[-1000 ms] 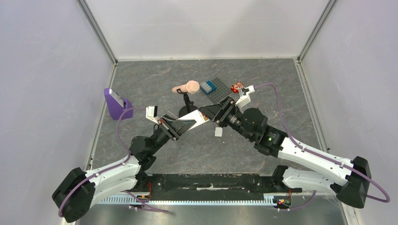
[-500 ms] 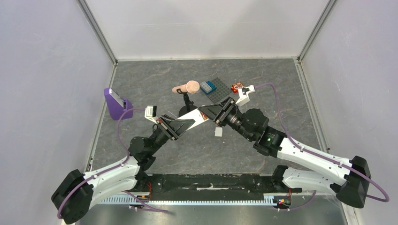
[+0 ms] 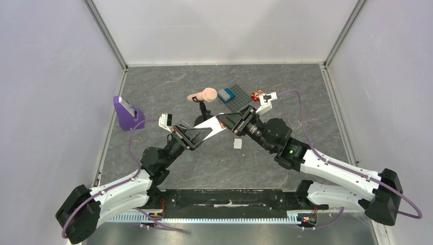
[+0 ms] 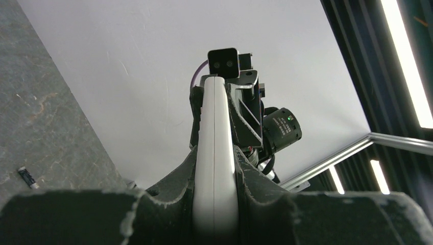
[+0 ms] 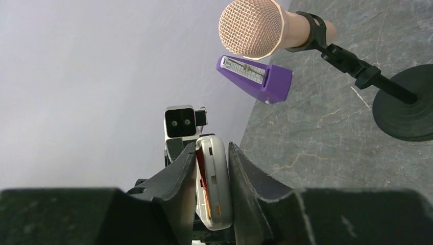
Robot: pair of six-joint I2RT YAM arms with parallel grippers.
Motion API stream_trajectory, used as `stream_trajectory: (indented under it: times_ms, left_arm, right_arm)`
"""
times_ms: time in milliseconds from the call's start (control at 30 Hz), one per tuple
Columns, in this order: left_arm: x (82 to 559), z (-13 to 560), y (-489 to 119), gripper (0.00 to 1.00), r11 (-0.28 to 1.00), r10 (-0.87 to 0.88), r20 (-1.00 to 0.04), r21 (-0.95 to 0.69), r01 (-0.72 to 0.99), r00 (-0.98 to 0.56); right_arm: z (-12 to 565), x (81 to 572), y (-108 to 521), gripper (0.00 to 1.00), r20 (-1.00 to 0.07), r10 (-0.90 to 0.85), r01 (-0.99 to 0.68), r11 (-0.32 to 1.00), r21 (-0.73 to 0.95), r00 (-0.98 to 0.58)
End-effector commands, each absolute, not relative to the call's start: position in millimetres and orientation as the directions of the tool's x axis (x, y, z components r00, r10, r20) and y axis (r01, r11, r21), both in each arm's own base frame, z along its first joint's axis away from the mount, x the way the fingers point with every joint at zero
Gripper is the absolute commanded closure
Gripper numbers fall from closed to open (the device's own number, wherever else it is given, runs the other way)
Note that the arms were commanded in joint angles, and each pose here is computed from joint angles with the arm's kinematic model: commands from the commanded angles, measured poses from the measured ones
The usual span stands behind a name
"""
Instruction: Load the batteries into the remote control
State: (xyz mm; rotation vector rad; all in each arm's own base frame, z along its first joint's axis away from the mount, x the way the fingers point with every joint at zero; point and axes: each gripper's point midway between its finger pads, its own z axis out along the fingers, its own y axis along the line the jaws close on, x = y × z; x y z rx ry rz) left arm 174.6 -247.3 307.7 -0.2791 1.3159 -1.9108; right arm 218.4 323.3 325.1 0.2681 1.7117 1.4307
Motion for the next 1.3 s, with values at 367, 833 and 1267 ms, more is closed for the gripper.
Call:
stream_trajectory:
  times_ms: [367, 833, 1267]
  left_arm:
    - [173, 368, -220, 0.98, -0.347, -0.747, -0.047, -0.823, 0.449, -0.663]
    - [181, 309, -220, 0.98, -0.151, -0.785, -0.154, -0.892, 0.426, -0.600]
    - [165, 299, -237, 0.98, -0.032, -0.704, -0.358, -0.846, 0.531, -0.613]
  right_arm:
    - [287, 230, 315, 0.46, -0.629, 0.576, -0.376, 0.507, 0.776, -0.522]
    - [348, 211, 291, 0.11, -0.619, 0.641, -0.488, 0.402, 0.775, -0.454]
    - [312, 215, 291, 0.14, -0.773, 0.429, -0.530, 0.564, 0.633, -0.467]
